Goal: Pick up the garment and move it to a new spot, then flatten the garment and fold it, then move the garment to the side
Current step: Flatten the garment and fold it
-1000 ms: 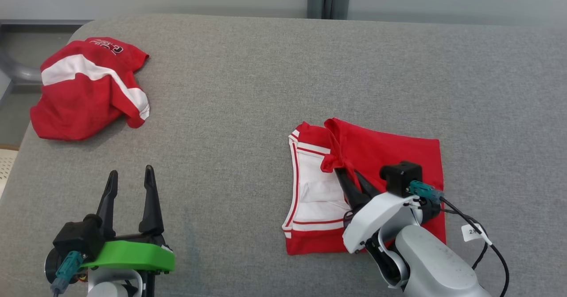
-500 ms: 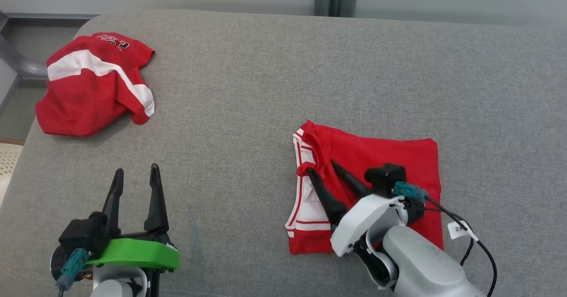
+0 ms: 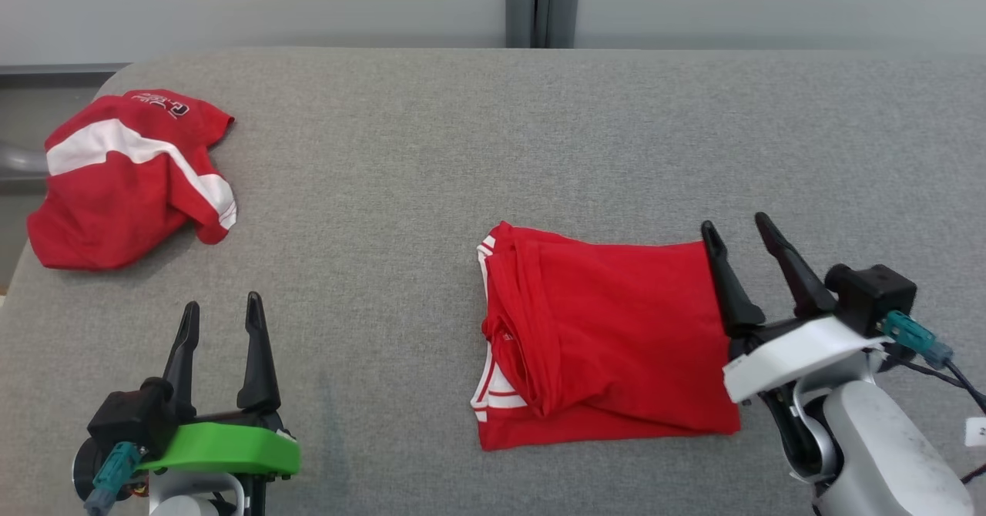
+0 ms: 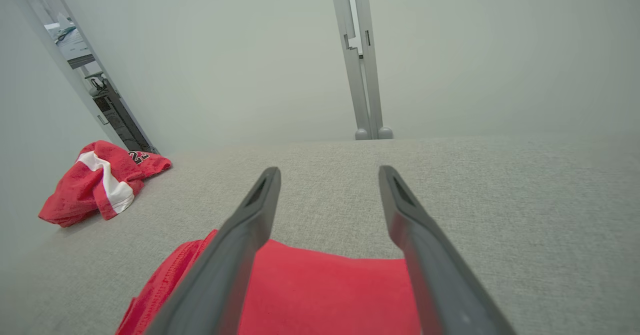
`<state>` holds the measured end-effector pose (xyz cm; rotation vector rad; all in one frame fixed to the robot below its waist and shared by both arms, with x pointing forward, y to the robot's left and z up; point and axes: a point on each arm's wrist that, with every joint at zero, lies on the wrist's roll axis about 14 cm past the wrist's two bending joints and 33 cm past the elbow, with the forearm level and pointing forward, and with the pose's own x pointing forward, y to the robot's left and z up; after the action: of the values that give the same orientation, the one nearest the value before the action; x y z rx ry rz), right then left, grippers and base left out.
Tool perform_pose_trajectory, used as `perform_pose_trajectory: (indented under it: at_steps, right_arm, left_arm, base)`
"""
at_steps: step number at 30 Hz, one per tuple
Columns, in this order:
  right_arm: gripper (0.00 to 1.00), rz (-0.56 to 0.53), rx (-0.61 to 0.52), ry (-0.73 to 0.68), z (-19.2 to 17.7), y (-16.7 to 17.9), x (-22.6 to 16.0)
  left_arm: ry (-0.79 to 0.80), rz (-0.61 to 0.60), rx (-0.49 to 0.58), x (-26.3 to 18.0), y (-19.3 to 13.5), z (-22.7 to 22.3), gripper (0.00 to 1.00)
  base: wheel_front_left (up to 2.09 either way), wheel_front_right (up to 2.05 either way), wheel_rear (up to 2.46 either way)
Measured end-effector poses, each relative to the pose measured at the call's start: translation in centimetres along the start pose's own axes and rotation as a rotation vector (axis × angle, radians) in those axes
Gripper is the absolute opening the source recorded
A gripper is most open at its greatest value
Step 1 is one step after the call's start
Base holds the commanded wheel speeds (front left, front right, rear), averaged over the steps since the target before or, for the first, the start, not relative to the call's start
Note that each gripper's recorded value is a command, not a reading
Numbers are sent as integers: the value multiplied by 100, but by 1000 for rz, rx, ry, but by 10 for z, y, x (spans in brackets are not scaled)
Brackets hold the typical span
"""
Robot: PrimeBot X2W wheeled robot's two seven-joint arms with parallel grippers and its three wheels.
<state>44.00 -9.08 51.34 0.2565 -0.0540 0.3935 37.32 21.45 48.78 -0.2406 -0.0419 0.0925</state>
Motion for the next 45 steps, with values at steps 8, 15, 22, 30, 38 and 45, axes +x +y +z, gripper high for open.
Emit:
perform_pose_trajectory:
  at_steps: [8,15,22,30,38,45]
  right_arm:
    - [100,-119,-63,-54,19,-32,-43]
    - [100,-161,-86,-66,22,-32,-67]
    - [100,-169,-113,-72,25,-31,-74]
    - [100,-176,-120,-80,28,-30,-77]
    - [100,-185,-119,-55,20,-32,-81]
    - [100,-214,-120,-36,15,-41,-86]
  left_arm:
    - [-2,-28,7,3,-9,0,100]
    - [1,-53,17,2,-16,-1,100]
    - [-1,-57,36,0,-16,0,100]
    - [2,-113,76,-7,-30,-1,100]
    - [128,-354,54,-24,-104,-43,100]
    - [256,-546,52,-41,-160,-83,100]
  base:
    - [0,0,0]
    - [0,0,0]
    - [0,0,0]
    - [0,0,0]
    - [0,0,0]
    - [0,0,0]
